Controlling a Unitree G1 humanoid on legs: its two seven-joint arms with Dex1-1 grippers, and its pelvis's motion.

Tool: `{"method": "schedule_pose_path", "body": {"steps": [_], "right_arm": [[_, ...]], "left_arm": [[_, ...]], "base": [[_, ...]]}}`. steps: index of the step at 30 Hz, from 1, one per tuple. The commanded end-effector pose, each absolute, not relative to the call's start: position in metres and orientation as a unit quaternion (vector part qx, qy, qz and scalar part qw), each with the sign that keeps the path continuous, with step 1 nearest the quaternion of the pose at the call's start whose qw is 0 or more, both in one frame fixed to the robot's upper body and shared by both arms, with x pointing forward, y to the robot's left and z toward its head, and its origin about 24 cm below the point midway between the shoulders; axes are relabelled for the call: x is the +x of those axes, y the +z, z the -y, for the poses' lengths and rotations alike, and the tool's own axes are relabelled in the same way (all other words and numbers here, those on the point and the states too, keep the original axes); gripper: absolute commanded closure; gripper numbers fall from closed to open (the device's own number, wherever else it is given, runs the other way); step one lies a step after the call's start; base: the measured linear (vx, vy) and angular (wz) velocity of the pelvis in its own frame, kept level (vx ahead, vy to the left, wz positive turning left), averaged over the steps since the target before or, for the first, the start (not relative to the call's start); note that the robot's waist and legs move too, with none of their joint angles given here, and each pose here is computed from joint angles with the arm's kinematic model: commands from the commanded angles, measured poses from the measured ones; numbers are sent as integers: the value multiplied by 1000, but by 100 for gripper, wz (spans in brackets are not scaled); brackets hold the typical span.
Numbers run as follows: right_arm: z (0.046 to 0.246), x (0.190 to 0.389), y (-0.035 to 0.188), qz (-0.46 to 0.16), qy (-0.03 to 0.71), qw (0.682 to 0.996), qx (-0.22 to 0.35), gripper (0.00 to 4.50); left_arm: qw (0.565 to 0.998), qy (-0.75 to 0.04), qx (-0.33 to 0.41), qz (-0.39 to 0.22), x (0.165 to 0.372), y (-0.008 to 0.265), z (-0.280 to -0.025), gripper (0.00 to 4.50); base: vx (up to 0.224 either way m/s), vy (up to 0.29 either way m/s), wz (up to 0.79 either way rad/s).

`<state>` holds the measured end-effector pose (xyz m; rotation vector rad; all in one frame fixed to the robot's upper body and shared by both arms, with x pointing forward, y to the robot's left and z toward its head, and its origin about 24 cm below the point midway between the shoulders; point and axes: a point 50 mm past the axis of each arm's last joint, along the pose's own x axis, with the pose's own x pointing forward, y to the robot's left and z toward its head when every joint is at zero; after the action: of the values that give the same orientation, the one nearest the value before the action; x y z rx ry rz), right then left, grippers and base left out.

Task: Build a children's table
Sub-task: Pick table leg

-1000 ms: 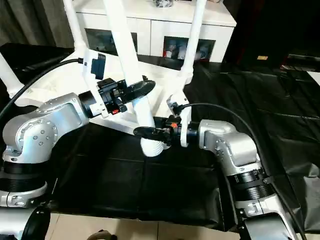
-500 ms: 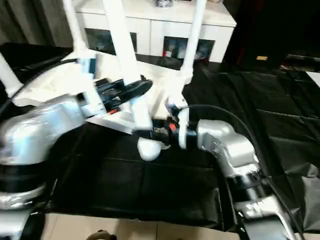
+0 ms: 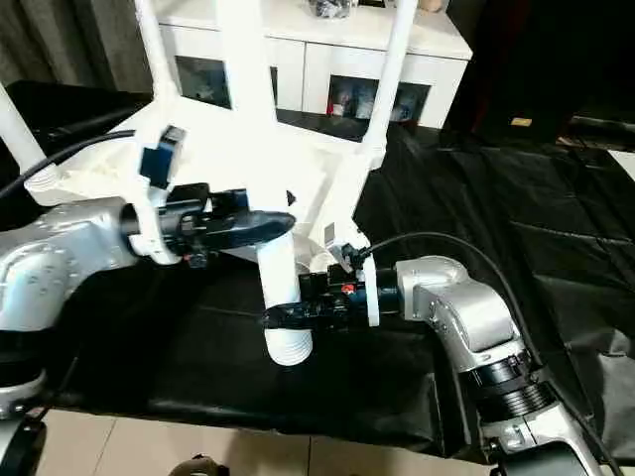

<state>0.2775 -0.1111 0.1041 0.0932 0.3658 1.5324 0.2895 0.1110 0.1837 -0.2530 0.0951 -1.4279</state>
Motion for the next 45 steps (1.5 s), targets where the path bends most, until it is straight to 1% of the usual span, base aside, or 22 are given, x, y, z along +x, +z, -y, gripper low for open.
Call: {"method": "schedule_pose_path", "body": {"steps": [1, 3, 6, 7, 9, 10, 11, 12, 13, 14, 15, 16, 17, 18, 20, 23, 27, 33, 45], "right_arm": [[115, 281, 108, -154, 679, 717, 34, 264], [115, 282, 108, -148, 675, 722, 28, 264], [115, 285, 108, -140, 665, 734, 13, 264], [115, 287, 108, -139, 657, 741, 12, 229], [115, 289, 109, -139, 653, 744, 18, 194], [115, 292, 111, -136, 645, 752, 20, 194], [115, 295, 113, -128, 631, 765, 17, 177], [115, 298, 115, -120, 620, 775, 13, 177], [115, 298, 115, -120, 620, 775, 13, 177], [115, 304, 117, -105, 596, 796, 2, 160], [115, 307, 119, -99, 581, 808, -2, 160], [116, 309, 120, -94, 567, 818, -5, 152], [116, 309, 120, -94, 567, 818, -5, 145], [117, 317, 121, -94, 530, 842, 6, 145], [117, 322, 120, -98, 501, 860, 16, 145], [116, 323, 119, -101, 495, 863, 22, 145], [112, 332, 116, -106, 460, 881, 30, 145], [106, 334, 115, -114, 461, 879, 31, 145], [105, 337, 114, -124, 468, 875, 28, 145]], "left_arm": [[749, -654, -101, -32, 292, 189, -103, 257], [753, -648, -111, -29, 294, 190, -103, 261], [746, -653, -128, -29, 292, 191, -104, 268], [747, -652, -129, -27, 292, 191, -104, 269], [755, -643, -126, -25, 293, 190, -104, 269], [764, -633, -124, -22, 295, 190, -104, 269], [778, -616, -121, -16, 299, 191, -105, 270], [789, -603, -116, -11, 302, 192, -106, 270], [789, -603, -116, -11, 302, 192, -106, 270], [814, -572, -102, -8, 308, 192, -106, 270], [828, -554, -89, -5, 311, 191, -106, 270], [840, -538, -76, -2, 314, 191, -107, 270], [840, -538, -76, -2, 314, 191, -107, 270], [888, -457, -50, -7, 327, 192, -110, 270], [919, -391, -38, -19, 335, 191, -113, 270], [924, -378, -49, -27, 335, 191, -112, 270], [921, -378, -88, -17, 332, 198, -102, 270], [913, -395, -105, -17, 331, 202, -97, 270], [907, -407, -110, -24, 327, 205, -94, 270]], "base": [[0, 0, 0], [0, 0, 0], [0, 0, 0], [0, 0, 0], [0, 0, 0], [0, 0, 0], [0, 0, 0], [0, 0, 0], [0, 0, 0], [0, 0, 0], [0, 0, 0], [0, 0, 0], [0, 0, 0], [0, 0, 0], [0, 0, 0], [0, 0, 0], [0, 0, 0], [0, 0, 0], [0, 0, 0]]}}
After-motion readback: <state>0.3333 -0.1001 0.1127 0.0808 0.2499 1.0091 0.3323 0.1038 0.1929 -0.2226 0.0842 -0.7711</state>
